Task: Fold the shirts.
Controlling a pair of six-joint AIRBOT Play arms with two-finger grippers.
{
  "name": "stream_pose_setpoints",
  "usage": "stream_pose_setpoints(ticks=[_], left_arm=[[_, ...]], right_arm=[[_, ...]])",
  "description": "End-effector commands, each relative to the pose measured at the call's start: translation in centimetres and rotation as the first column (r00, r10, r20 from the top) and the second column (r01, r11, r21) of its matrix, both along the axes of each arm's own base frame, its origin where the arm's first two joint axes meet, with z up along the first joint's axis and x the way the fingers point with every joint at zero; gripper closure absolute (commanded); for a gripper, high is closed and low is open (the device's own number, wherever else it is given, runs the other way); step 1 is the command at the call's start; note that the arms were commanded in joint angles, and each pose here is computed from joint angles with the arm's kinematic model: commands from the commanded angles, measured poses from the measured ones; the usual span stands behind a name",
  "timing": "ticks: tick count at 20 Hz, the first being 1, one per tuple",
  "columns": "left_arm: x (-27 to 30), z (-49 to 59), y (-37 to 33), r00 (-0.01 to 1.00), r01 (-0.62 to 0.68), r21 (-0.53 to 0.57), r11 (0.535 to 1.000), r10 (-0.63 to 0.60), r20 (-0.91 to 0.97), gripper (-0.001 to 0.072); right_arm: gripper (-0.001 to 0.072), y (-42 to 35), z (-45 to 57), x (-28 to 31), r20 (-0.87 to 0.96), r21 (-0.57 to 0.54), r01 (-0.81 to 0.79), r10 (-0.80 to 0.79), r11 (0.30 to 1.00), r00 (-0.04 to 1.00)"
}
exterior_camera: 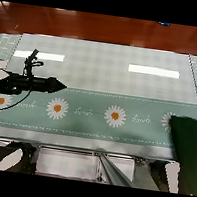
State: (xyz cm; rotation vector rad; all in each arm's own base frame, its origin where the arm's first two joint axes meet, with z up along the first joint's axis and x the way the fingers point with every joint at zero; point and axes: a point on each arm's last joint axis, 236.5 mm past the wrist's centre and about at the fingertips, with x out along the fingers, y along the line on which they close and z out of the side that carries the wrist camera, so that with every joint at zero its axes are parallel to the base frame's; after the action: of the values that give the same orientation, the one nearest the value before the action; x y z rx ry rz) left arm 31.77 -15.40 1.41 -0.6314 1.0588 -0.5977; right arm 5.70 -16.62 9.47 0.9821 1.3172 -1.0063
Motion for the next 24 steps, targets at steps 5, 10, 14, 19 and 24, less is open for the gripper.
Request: stream_pose_setpoints(ticks=[5,10,14,19,24], left_arm=[[9.7,12.1,4.3,0.919,-0.193,0.018,0.981,0.174,0.355,0.0692],[12.2,21.9,-1.2,0.862,-0.097,0.126,0.987,0.02,0.507,0.0693],[10.3,12.2,2.7,0.972,-0.124,0.536,0.835,-0.008,0.236,0.0691],[7.6,3.1,4.5,0.996,-0.083,0.581,0.81,0.088,0.02,0.0691],[8.0,3.0,4.5,0.995,-0.095,0.578,0.811,0.093,0.034,0.0691]], right_arm=[[0.0691,2.6,10.0,21.1,0.834,0.052,-0.161,0.046,0.986,0.55],[0.0691,19.0,14.2,34.2,0.797,-0.382,-0.625,0.585,0.681,0.15],[0.0693,24.0,1.3,35.0,0.265,-0.408,-0.864,0.944,0.296,0.198],[0.0692,21.8,-7.6,32.2,0.045,-0.114,-0.955,0.961,0.275,0.271],[0.0691,22.0,-7.9,32.1,0.05,-0.104,-0.956,0.961,0.275,0.271]])
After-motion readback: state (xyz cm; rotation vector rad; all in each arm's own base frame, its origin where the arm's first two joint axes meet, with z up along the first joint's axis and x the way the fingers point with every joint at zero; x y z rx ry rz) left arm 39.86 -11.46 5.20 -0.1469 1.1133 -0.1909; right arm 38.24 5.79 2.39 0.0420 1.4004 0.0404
